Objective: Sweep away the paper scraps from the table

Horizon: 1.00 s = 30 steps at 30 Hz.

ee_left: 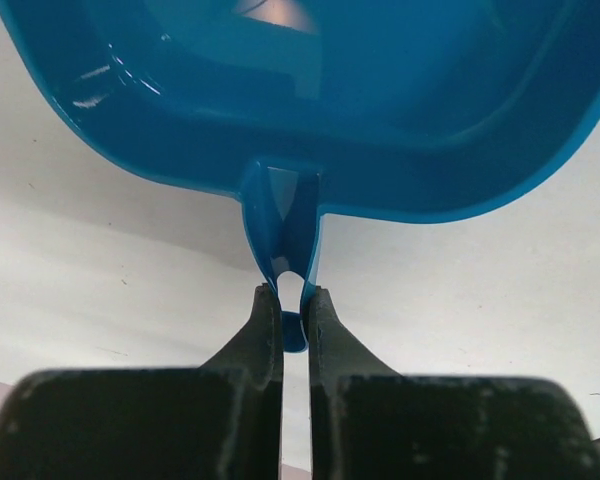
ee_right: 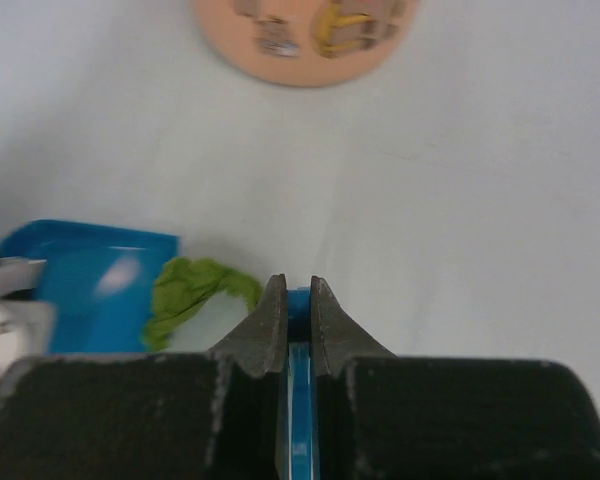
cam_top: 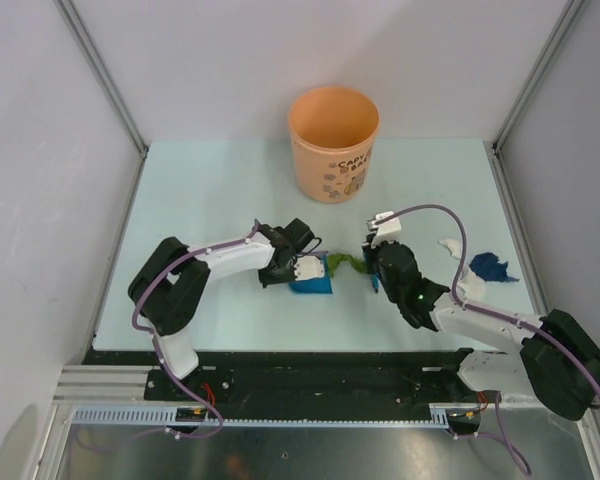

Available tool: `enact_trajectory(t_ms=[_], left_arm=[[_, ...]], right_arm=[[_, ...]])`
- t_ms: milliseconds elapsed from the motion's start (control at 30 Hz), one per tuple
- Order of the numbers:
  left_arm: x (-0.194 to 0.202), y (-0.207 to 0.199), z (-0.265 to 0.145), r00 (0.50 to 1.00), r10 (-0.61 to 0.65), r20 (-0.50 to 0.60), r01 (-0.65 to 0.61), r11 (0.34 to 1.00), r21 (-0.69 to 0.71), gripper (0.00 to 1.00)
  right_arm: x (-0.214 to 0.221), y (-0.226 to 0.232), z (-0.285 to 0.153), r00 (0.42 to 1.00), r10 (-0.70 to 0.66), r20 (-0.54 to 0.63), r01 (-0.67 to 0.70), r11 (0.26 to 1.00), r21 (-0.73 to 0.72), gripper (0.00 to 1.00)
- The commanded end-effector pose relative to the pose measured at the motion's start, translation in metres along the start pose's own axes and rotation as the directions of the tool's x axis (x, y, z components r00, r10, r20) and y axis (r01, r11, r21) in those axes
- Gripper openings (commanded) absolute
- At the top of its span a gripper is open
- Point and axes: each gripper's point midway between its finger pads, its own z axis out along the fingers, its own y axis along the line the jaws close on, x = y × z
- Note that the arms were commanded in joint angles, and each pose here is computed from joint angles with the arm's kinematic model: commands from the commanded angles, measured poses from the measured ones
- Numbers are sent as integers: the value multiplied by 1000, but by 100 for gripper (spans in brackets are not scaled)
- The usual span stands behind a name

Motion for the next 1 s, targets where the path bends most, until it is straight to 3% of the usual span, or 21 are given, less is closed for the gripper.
enact_trajectory(t_ms=[0,133,333,567,733,967], left_arm=[[-10,-5,0,1000,-7,21,7,999,36,0],[-12,-6,2,1000,-13,24,12,999,48,0],[-17,-8,-1,998,-30,51,27,998,61,0],[-35,1,-22,980,-112,163,101,992,73,0],[-52,8,-52,952,-128,279,113,991,70,0],[-65,41,-110,908,-125,399,158,986,-51,0]], right_arm=[[-45,70,-6,982,150,113,-116,957,-266,0],[-70,116,-17,976,164,143,-96,913,-396,0],[-94,123,-30,973,122,196,-40,924,-379,0],[-119,50,-58,967,92,239,-58,988,-146,0],[-146,-5,-94,942,115,316,-111,993,-32,0],[-136,-69,-117,943,110,313,-161,977,141,0]])
